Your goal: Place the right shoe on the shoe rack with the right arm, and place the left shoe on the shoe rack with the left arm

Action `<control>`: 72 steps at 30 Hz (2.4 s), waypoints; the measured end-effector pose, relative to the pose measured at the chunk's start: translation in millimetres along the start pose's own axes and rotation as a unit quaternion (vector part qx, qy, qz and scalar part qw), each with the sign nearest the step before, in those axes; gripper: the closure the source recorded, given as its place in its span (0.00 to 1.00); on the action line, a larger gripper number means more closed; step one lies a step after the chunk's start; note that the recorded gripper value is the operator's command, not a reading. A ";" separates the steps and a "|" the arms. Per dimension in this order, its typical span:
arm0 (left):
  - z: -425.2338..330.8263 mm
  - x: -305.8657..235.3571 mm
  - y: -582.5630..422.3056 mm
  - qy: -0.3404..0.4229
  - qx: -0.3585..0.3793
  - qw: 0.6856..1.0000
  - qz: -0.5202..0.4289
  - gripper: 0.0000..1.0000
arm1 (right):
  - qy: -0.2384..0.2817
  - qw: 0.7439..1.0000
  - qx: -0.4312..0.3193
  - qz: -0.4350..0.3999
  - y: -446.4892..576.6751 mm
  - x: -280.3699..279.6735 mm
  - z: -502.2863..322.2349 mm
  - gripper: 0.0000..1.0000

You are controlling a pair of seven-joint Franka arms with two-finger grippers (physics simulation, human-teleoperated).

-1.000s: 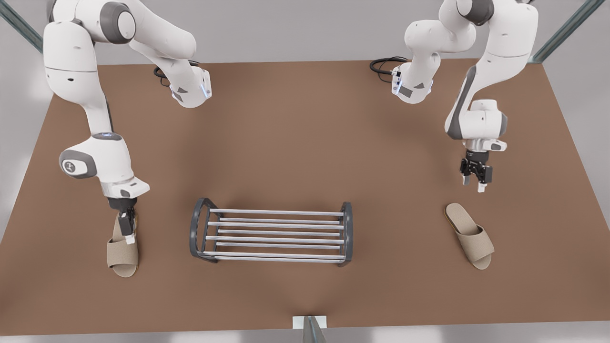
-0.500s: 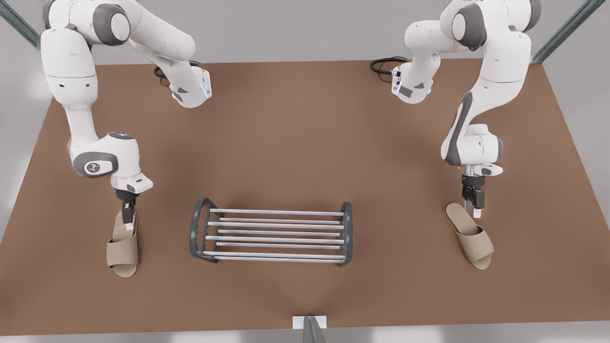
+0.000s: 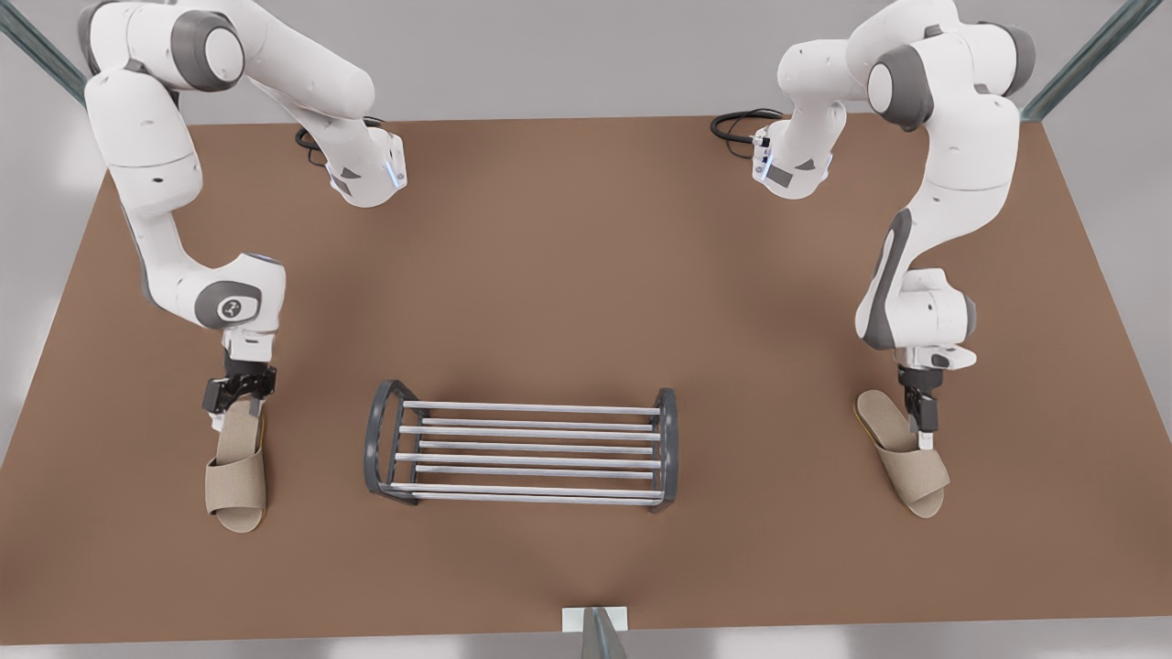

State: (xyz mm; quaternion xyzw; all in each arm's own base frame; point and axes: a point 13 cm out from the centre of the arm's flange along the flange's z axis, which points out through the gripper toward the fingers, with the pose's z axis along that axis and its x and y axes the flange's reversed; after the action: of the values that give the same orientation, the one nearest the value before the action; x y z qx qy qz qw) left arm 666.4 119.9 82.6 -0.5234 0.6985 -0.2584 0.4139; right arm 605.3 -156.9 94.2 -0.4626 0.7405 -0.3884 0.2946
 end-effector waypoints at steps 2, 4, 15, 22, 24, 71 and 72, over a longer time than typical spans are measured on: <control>1.5 9.2 -0.6 0.007 0.000 1.000 0.001 0.00 | 0.010 0.998 0.032 0.059 -10.0 12.1 9.4 0.00; 2.4 19.5 -3.2 0.014 0.001 1.000 0.000 0.00 | 0.019 0.992 0.062 0.106 -19.1 25.7 19.2 0.00; 25.1 -12.6 -17.4 -0.006 0.010 1.000 -0.027 0.00 | -0.011 0.968 0.126 0.218 -37.0 6.6 39.8 0.00; 35.6 -12.5 -21.3 -0.005 0.011 0.997 -0.077 0.00 | -0.019 0.962 0.138 0.234 -45.2 1.3 57.6 0.00; 39.4 -15.5 -27.9 -0.007 0.016 0.996 -0.087 0.00 | -0.018 0.965 0.142 0.221 -49.2 0.6 57.8 0.00; -249.0 415.6 -448.9 0.305 0.094 0.942 -0.107 0.79 | -0.009 0.984 0.172 0.036 -65.6 -28.3 108.1 0.79; -255.2 445.3 -447.8 0.316 0.093 0.939 -0.094 0.79 | -0.009 0.984 0.173 0.035 -66.5 -28.4 108.2 0.79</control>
State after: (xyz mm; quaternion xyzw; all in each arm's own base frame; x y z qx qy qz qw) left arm 632.7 -462.1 434.9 -0.4374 0.7139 -0.5119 0.1922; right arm 733.1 -181.6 96.0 -0.3818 0.6755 -0.4959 0.3899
